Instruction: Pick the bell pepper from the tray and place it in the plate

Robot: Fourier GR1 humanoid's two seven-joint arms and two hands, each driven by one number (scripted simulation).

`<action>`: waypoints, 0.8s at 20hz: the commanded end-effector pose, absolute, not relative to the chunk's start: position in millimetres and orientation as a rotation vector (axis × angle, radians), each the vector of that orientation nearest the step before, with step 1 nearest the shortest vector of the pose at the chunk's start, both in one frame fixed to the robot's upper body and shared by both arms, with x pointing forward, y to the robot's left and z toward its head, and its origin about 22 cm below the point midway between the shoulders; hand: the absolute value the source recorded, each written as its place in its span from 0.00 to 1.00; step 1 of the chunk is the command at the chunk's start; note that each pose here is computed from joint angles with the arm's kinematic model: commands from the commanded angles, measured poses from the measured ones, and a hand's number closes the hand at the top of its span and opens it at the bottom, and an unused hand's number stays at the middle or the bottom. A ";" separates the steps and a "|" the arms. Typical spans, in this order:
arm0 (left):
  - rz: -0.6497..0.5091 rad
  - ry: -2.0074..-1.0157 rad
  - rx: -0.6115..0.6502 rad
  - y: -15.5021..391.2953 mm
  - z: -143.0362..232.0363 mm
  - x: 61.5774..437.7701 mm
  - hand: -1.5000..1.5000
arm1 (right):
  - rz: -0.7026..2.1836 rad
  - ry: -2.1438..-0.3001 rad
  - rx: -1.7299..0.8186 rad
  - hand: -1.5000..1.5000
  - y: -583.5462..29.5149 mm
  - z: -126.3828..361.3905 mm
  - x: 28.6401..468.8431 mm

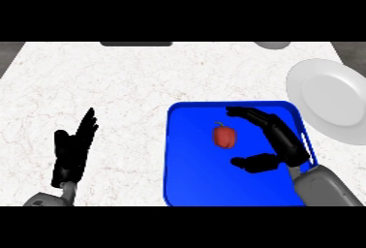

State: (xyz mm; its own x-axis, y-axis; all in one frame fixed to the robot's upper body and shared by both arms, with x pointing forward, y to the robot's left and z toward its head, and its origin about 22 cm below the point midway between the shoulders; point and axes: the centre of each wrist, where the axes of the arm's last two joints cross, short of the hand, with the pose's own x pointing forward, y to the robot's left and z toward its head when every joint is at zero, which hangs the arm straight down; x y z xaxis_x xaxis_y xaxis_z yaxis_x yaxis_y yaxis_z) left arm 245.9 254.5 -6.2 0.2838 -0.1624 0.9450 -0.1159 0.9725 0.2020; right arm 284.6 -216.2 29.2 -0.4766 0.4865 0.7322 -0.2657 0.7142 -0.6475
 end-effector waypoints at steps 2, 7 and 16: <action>-0.031 -1.267 0.237 255.4 -1.3 247.7 0.50 | 1.187 -1.777 -0.463 0.00 -223.4 50.9 293.5; -0.038 -1.273 0.254 255.0 -10.7 247.0 0.50 | 1.358 -1.628 -0.599 0.00 -192.1 79.9 294.0; -0.028 -1.287 0.243 239.2 -7.7 255.8 0.50 | 1.591 -1.210 -0.555 0.00 -139.7 109.1 302.0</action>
